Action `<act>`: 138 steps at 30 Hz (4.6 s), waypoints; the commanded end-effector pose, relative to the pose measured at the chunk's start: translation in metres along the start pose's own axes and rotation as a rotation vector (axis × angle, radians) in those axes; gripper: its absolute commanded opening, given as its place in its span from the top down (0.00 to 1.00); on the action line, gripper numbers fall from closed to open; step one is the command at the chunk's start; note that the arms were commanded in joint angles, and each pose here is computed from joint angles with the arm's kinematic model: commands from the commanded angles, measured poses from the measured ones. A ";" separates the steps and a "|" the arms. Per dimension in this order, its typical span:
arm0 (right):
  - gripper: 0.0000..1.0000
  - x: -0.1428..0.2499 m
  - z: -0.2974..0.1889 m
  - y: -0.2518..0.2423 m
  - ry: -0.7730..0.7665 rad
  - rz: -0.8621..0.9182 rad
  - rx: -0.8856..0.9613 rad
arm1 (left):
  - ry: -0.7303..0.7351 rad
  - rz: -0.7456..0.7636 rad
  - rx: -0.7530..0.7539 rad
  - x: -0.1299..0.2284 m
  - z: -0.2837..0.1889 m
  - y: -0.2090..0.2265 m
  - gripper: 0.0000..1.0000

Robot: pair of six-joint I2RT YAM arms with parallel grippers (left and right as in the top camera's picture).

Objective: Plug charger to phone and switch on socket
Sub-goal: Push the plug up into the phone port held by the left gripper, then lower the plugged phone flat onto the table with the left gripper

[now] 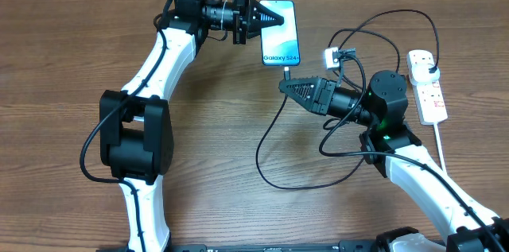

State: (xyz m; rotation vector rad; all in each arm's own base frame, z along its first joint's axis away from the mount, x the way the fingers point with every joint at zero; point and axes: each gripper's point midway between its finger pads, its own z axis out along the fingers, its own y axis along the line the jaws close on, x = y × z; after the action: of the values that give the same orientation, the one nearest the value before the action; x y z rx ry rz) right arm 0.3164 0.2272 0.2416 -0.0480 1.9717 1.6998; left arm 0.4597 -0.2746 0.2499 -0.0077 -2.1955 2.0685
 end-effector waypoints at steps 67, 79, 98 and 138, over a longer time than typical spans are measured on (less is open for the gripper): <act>0.96 -0.014 0.000 -0.005 -0.086 0.002 0.048 | 0.130 0.100 0.030 0.026 0.025 -0.011 0.96; 0.96 -0.022 -0.007 -0.010 -0.109 0.007 0.062 | 0.189 0.128 0.052 0.037 0.027 -0.014 0.96; 0.79 -0.012 -0.006 -0.008 -0.060 0.019 0.047 | 0.169 0.130 0.050 0.032 0.022 -0.014 0.96; 0.24 0.028 -0.014 -0.062 0.061 0.154 0.244 | -0.197 0.089 -0.267 0.001 -0.060 0.151 0.96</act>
State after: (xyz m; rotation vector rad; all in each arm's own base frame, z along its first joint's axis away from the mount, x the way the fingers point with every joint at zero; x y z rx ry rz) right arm 0.3082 0.2123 0.1728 0.1842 2.2818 1.5837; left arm 0.4503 -0.2192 0.1290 0.0500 -2.4611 1.9973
